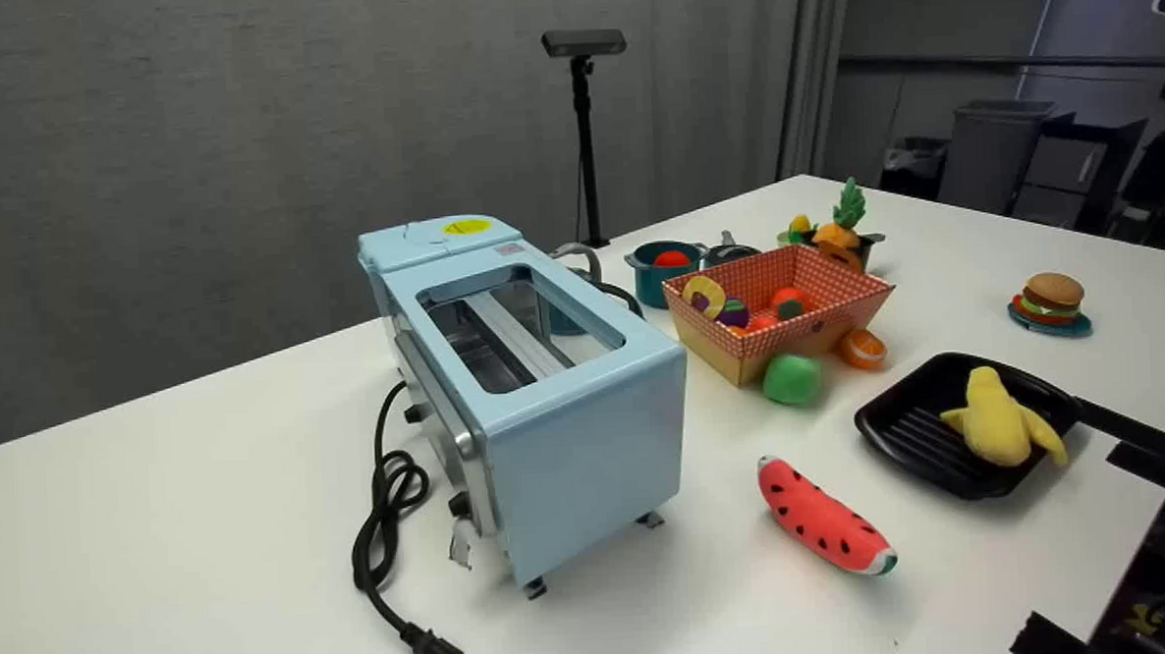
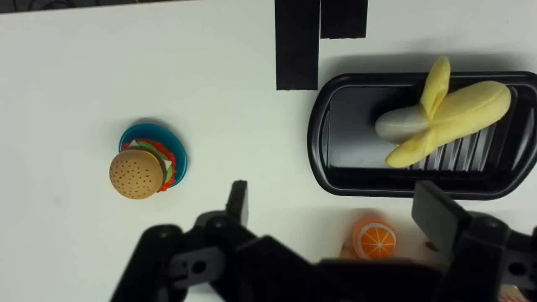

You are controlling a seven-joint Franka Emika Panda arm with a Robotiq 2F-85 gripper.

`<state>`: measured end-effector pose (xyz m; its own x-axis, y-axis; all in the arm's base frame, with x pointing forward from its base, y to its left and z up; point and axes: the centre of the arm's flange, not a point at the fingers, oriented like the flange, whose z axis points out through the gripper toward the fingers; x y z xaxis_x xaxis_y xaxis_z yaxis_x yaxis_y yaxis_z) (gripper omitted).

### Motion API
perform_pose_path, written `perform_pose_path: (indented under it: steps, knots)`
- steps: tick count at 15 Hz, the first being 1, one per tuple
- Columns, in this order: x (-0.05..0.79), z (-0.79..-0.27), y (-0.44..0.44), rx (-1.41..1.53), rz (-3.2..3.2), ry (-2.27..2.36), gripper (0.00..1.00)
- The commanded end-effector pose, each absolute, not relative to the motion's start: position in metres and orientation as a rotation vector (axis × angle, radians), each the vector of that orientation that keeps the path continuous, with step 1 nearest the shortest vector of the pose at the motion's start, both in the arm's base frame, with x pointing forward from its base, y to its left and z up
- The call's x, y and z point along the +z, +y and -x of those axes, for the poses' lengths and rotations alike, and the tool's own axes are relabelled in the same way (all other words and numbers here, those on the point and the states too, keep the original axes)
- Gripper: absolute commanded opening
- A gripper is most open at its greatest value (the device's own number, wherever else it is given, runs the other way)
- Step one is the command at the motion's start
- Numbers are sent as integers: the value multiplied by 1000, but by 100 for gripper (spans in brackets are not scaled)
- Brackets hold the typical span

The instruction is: Pick up the pineapple from the pot and put it in the basket, then pick it up again and put it back in the pot

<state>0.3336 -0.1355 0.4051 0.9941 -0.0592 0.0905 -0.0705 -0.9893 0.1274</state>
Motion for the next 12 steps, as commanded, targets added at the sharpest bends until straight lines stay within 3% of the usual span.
perform_pose_path:
  steps: [1,12]
  knots:
    - [404,-334,-136,127,-3007,-98,100]
    - [403,-335,-134,127,-3004,-127,100]
